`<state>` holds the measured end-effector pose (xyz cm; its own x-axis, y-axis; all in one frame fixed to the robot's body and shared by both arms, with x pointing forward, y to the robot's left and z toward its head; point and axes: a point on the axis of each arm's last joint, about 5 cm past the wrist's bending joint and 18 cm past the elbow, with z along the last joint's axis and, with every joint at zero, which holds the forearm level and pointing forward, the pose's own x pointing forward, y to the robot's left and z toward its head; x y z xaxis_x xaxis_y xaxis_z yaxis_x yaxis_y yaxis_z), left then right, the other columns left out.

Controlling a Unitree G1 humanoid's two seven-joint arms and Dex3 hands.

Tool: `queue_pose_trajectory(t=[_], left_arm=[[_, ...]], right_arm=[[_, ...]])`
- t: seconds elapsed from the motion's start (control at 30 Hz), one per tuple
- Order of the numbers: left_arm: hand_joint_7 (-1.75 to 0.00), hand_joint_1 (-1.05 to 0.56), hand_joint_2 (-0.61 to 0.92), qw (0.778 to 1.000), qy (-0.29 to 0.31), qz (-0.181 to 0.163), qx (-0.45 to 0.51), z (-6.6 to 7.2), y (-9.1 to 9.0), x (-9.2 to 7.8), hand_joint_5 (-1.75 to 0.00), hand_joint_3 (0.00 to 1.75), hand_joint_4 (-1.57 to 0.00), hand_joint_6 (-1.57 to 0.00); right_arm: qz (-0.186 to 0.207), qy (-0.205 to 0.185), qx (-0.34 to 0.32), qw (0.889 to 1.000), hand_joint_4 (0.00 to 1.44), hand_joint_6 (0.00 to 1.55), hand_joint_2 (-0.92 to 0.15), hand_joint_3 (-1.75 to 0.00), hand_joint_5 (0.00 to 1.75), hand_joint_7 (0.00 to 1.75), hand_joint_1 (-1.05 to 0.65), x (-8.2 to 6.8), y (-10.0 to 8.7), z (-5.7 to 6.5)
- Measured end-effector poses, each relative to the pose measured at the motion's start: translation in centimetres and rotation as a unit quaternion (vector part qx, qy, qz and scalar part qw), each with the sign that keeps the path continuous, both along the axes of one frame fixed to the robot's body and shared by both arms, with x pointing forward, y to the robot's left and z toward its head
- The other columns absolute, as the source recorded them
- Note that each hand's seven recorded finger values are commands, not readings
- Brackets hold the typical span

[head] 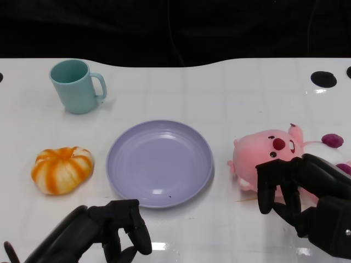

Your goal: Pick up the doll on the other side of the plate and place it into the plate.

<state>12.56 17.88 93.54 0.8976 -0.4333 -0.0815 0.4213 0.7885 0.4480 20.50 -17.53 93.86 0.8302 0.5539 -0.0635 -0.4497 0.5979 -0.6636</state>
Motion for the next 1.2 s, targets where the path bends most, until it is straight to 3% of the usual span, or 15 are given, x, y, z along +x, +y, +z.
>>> queue_pose_trajectory(t=[1.2], left_arm=[[-1.42, -0.15, 0.52, 1.0, -0.001, -0.001, 0.001, 0.04, 0.02, 0.04, -1.73, 1.2, -0.69, -0.67]], right_arm=[[0.0, 0.0, -0.002, 1.0, 0.83, 0.79, -0.38, -1.27, 1.75, 1.39, -0.02, 0.11, 0.0, -0.02]])
